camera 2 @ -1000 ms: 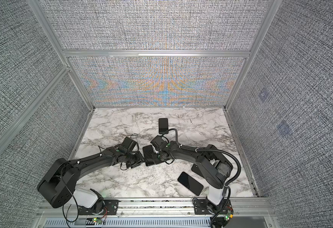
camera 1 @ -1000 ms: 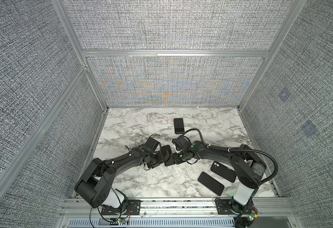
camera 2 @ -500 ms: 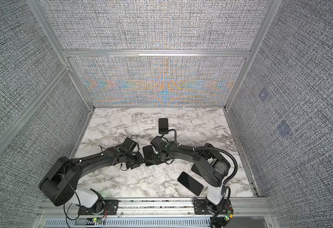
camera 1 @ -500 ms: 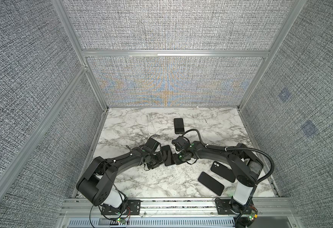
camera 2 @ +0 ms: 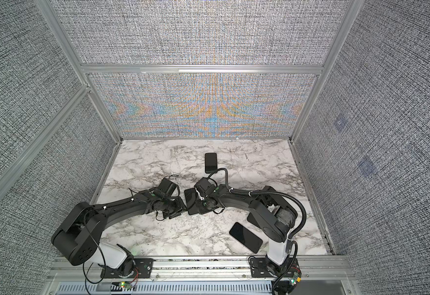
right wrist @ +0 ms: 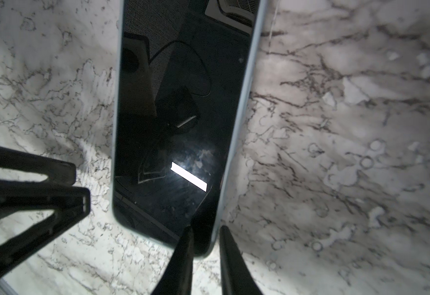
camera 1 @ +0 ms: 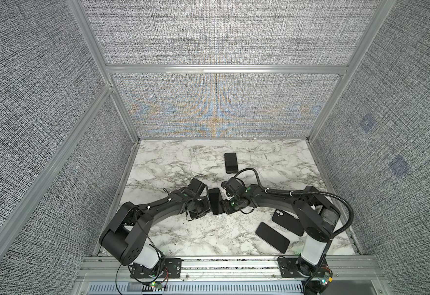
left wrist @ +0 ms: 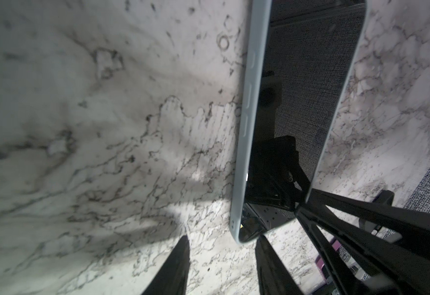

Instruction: Put the phone into the phone case

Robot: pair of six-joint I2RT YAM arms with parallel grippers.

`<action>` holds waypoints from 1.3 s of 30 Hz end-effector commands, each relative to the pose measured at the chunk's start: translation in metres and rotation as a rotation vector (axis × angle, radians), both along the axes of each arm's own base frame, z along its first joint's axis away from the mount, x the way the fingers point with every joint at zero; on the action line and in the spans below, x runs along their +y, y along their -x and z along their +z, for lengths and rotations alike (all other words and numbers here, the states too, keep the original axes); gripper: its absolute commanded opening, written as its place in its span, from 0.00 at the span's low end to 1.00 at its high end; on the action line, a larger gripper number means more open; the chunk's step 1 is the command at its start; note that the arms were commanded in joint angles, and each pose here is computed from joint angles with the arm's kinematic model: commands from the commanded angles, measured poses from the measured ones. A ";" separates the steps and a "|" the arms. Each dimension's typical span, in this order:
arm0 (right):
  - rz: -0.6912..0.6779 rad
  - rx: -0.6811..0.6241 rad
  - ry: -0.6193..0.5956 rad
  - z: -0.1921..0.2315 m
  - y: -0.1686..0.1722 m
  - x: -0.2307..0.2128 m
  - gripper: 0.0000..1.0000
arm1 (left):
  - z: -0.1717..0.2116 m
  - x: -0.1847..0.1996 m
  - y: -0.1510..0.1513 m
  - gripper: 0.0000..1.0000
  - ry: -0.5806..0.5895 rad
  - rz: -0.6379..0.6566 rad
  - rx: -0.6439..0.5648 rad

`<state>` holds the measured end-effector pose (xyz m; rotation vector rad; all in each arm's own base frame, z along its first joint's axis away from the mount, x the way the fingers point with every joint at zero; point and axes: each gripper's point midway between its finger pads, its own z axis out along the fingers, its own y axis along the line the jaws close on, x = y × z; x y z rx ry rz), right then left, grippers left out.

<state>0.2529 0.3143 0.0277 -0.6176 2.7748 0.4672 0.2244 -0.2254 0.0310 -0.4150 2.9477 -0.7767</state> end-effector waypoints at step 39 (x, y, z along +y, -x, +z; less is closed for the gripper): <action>-0.017 -0.039 0.174 -0.003 -0.034 0.043 0.94 | 0.001 0.067 -0.010 0.92 -0.009 0.085 -0.035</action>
